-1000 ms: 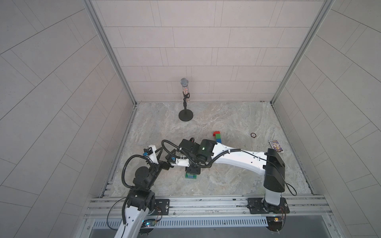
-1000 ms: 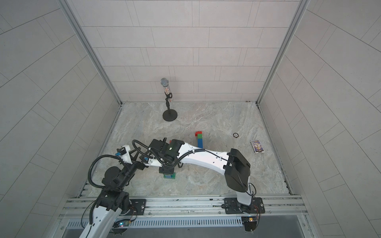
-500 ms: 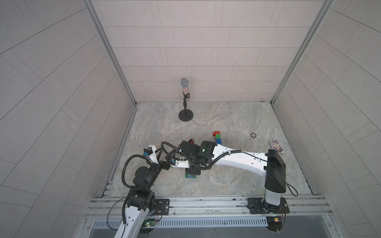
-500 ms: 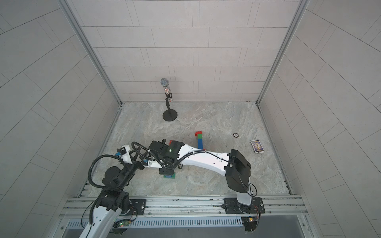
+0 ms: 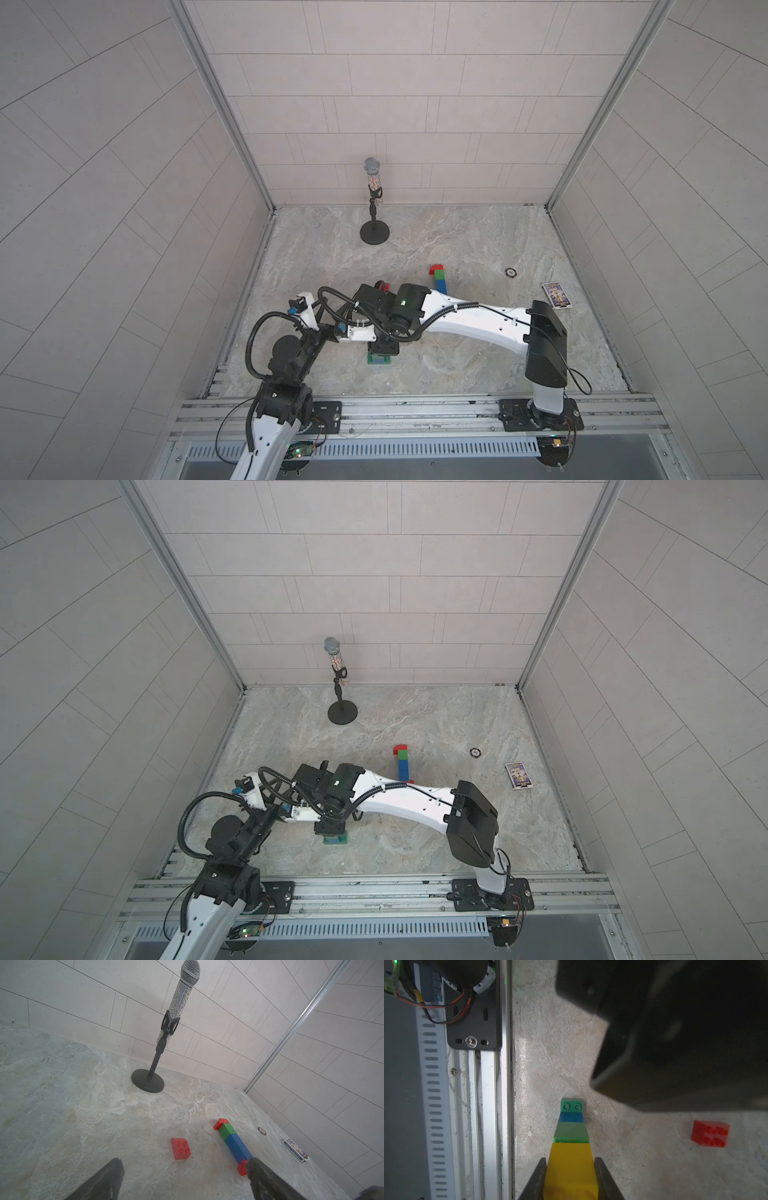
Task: Assemble the number 1 with lego
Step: Assemble the lego brick with the lego brick.
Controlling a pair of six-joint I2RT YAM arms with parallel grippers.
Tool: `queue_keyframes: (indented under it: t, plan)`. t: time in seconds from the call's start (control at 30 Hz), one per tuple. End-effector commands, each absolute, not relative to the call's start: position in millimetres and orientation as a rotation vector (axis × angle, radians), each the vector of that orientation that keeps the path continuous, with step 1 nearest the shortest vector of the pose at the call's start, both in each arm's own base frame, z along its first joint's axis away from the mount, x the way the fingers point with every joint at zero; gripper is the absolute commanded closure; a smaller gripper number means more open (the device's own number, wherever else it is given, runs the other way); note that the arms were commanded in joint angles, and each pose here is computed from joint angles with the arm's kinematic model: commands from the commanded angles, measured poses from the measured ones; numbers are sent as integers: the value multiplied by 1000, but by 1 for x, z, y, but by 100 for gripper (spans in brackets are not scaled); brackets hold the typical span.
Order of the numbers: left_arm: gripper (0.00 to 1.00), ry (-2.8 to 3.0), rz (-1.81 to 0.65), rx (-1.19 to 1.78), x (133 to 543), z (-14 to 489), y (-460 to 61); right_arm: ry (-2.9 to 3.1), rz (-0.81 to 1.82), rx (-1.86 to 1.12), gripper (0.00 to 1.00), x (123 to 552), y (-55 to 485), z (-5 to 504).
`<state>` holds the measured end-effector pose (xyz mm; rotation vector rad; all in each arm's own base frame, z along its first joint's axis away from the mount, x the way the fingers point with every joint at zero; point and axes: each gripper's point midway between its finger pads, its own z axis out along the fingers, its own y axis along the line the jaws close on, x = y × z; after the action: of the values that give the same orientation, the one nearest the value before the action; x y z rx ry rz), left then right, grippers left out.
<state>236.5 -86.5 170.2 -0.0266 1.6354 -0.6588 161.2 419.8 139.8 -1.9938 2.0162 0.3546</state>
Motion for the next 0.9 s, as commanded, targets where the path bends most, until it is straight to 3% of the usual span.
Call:
queue_keyframes:
  t: [0.0, 0.87]
  plan:
    - [0, 1623, -668, -11, 236, 169, -89, 2157, 272, -2095, 100, 149, 399, 100]
    - [0, 1626, -666, -15, 236, 168, -88, 2203, 215, -2157, 100, 145, 382, 74]
